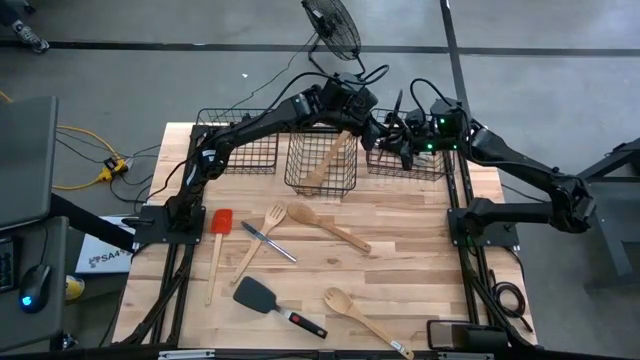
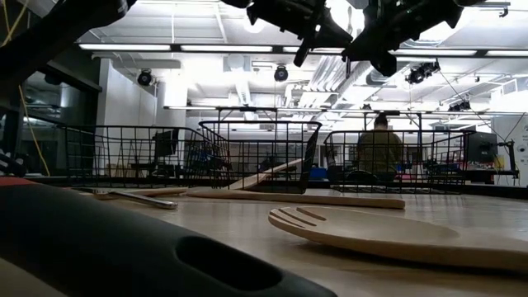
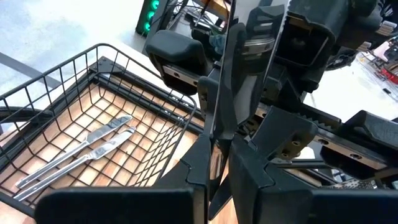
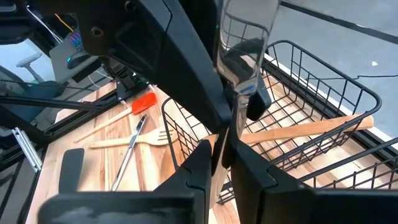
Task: Pick & Place Kitchen Items
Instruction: Put the silver table knife into the right wire basket
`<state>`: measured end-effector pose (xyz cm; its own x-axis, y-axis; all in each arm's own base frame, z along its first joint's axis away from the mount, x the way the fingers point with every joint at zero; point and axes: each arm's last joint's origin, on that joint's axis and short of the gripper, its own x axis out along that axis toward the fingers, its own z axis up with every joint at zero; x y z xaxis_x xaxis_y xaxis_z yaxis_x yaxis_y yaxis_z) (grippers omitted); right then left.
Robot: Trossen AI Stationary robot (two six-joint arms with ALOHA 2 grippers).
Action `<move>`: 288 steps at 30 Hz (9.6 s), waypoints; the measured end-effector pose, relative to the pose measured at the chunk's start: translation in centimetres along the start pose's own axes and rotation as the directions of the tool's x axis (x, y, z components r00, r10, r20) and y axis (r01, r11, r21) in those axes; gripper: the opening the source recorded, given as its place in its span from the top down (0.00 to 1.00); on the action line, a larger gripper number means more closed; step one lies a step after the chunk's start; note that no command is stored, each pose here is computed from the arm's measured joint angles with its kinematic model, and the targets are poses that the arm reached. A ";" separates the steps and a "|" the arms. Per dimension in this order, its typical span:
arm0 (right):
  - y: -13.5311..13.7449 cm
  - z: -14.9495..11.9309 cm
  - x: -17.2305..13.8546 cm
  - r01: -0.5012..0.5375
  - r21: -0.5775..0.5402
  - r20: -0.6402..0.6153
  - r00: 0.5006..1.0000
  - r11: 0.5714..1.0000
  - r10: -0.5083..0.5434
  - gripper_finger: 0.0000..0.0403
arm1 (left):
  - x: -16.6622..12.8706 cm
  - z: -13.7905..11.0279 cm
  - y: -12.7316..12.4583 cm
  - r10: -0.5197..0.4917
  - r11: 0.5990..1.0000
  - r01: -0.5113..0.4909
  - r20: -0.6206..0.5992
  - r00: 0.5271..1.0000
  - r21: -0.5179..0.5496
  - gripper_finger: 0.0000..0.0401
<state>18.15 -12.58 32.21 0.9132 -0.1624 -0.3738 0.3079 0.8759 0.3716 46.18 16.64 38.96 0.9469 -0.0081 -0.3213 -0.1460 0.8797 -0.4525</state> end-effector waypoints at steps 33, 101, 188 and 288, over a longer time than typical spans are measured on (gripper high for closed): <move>0.0 0.1 0.0 0.017 -0.006 0.014 1.000 1.000 -0.017 0.97 | 0.1 0.0 0.1 0.010 1.000 -0.010 0.004 1.000 -0.007 0.75; -7.6 -0.1 3.4 0.611 -0.420 -0.722 0.223 0.671 -0.655 0.97 | -7.3 -0.7 3.9 0.236 0.970 -0.200 -0.350 0.907 0.135 0.75; -4.1 6.4 4.3 0.596 0.050 -0.482 0.718 0.802 -0.503 0.97 | -8.9 -0.2 4.2 0.264 0.962 -0.215 -0.351 0.898 0.171 0.75; -1.2 5.6 -4.2 0.171 -0.188 -0.240 0.947 0.967 -0.214 0.80 | -9.9 -5.4 -0.4 0.475 0.864 -0.466 -0.613 0.631 0.191 0.75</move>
<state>15.45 -15.47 38.10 0.7345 -0.2318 -0.6378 0.4036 0.9048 0.1359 35.29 13.80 37.86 0.3522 0.1216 -0.9280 -0.5129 0.8545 -0.0827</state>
